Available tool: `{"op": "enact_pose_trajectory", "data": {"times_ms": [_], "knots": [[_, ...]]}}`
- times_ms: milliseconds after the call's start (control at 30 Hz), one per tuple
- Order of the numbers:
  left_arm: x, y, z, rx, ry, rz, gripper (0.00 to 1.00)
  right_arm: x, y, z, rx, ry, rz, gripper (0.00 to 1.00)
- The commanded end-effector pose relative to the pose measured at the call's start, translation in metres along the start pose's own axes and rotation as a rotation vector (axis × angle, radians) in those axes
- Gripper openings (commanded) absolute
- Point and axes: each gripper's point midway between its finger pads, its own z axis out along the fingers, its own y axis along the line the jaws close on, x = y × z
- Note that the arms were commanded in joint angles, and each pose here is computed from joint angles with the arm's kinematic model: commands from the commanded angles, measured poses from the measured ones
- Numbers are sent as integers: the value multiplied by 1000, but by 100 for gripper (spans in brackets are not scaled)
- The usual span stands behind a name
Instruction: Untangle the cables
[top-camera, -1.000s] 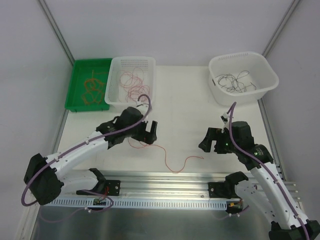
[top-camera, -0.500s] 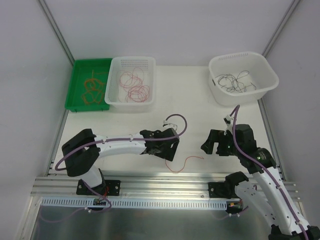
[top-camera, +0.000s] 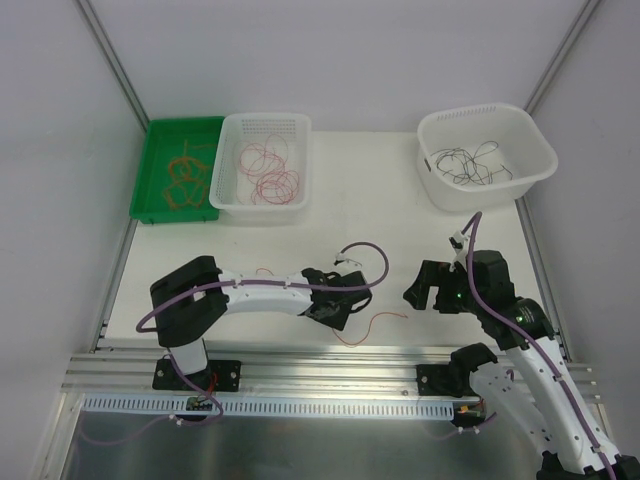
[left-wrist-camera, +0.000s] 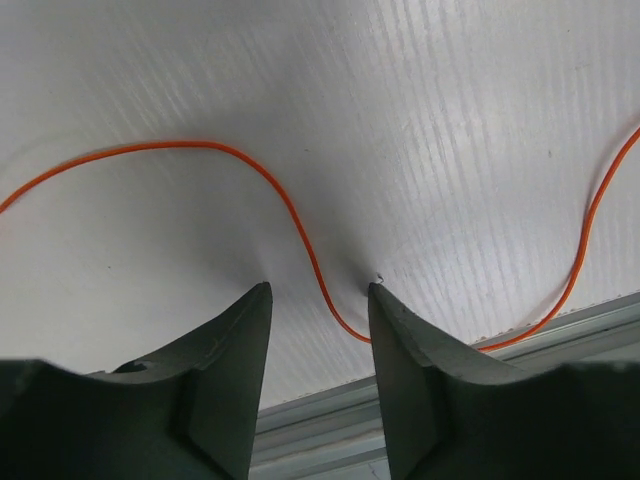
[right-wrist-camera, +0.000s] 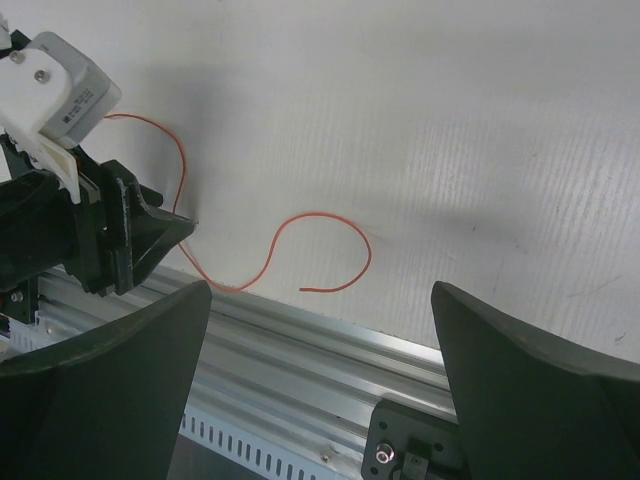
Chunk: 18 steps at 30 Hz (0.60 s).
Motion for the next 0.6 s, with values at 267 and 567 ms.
{"op": "enact_pose_trajectory", "data": {"times_ms": [267,567], "knots": [[2,13,-2,-136,-2,70,15,-7,3,-6,-6,-32,3,97],[-13,34,-17,-166,-27,76,0,-8,4,-7,-7,-38,2,97]]}}
